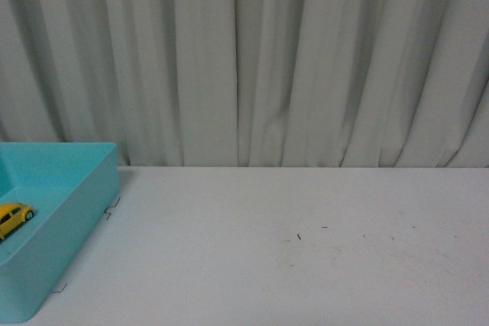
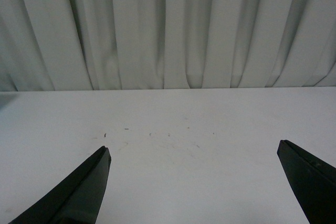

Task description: Wind up and store yellow beetle toy

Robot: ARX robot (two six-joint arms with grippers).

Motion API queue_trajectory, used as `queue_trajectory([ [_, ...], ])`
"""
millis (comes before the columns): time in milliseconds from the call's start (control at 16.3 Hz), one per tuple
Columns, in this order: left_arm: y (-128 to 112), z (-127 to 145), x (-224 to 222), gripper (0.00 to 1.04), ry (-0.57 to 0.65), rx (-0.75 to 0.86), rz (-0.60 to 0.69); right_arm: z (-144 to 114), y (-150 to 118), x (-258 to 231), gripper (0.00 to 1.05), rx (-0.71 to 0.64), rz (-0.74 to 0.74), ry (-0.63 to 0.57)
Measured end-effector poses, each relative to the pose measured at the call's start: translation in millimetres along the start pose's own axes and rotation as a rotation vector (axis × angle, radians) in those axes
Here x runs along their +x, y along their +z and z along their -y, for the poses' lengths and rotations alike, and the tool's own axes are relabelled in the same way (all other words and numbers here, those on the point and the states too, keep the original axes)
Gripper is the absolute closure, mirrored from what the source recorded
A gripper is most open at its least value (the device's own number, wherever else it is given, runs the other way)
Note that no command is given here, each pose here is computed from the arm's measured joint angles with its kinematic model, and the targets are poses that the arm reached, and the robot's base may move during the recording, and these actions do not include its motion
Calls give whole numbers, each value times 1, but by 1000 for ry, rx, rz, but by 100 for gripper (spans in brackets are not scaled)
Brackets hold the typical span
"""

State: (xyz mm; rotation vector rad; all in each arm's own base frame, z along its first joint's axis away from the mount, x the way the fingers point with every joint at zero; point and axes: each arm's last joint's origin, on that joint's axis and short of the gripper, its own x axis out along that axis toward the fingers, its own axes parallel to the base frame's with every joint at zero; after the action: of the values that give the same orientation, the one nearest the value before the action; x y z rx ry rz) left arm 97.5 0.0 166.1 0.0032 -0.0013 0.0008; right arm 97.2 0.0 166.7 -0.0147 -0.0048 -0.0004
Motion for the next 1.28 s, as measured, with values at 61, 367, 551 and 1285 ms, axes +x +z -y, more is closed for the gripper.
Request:
queue_trajectory([
  [61, 0, 0, 0, 7, 0, 0, 0, 0, 0, 0, 7, 0, 0, 0],
  [367, 0, 0, 0, 7, 0, 0, 2, 0, 0, 0, 7, 0, 2, 0],
  [551, 0, 0, 0, 7, 0, 0, 2, 0, 0, 0, 7, 0, 1, 0],
  [1285, 0, 0, 0, 7, 0, 0, 0, 0, 0, 0, 7, 0, -2, 0],
])
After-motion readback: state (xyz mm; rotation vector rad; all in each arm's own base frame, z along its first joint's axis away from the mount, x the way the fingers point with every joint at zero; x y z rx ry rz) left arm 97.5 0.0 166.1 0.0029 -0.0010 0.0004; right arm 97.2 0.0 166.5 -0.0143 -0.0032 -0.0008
